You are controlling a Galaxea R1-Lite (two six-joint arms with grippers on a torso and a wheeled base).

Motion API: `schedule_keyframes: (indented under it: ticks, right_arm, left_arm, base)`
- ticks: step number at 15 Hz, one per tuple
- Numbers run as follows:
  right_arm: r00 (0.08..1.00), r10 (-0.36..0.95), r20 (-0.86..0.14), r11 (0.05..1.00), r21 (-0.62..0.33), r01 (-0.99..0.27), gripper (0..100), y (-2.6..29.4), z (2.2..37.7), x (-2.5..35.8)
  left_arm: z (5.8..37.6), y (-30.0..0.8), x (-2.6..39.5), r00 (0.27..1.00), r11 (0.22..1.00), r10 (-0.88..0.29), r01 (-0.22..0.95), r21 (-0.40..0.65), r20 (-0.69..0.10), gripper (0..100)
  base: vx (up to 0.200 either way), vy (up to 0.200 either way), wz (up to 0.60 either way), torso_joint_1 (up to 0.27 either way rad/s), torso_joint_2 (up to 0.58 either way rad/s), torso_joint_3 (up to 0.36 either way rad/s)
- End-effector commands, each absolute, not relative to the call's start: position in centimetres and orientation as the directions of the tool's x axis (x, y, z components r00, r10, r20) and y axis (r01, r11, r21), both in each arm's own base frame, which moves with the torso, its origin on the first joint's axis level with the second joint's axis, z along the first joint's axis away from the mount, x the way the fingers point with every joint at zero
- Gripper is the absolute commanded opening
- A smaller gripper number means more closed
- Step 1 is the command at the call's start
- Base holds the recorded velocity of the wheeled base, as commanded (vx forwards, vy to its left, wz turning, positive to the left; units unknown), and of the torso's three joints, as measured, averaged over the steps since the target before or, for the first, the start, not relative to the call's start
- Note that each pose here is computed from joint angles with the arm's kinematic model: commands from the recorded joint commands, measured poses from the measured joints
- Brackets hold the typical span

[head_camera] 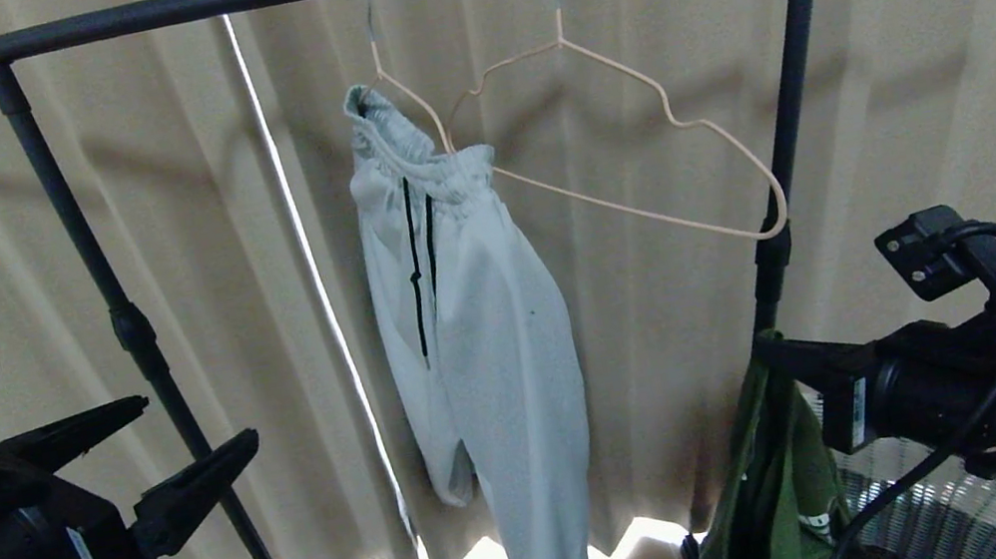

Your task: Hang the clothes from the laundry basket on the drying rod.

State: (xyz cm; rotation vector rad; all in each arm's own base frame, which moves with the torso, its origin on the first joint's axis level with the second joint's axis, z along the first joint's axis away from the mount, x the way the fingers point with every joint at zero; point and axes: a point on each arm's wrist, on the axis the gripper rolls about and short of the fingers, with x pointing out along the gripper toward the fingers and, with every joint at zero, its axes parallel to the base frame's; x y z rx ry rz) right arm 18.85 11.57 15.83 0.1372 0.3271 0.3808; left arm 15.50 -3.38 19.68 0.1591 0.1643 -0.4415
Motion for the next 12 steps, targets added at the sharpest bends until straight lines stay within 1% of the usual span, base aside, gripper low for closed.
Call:
schedule_keyframes:
  ticks: [1, 5, 9, 12]
  right_arm:
    - [0.871, 0.412, -0.268, 0.908, 0.196, -0.37, 0, 12.1, 16.3, 18.7]
    - [0.876, 0.425, -0.23, 0.901, 0.204, -0.383, 0, 12.1, 17.3, 18.4]
    - [0.88, 0.426, -0.211, 0.899, 0.206, -0.386, 0, 11.9, 17.9, 18.0]
    - [0.878, 0.425, -0.22, 0.9, 0.204, -0.384, 0, 11.9, 17.9, 18.0]
  left_arm:
    - [19.2, -4.0, 15.4, 0.87, 0.874, -0.444, 0.474, 0.111, -0.214, 100]
    - [17.1, -5.7, 15.1, 0.796, 0.816, -0.526, 0.572, 0.086, -0.299, 100]
    - [16.0, -6.0, 15.1, 0.773, 0.804, -0.533, 0.589, 0.077, -0.344, 100]
    - [15.7, -6.0, 14.9, 0.766, 0.8, -0.535, 0.594, 0.077, -0.356, 100]
  base:
    - [0.0, 0.0, 0.0, 0.0, 0.0, 0.0]
    - [0.0, 0.0, 0.0, 0.0, 0.0, 0.0]
    - [0.0, 0.0, 0.0, 0.0, 0.0, 0.0]
    - [-0.2, 0.0, 0.0, 0.005, 0.0, 0.002]
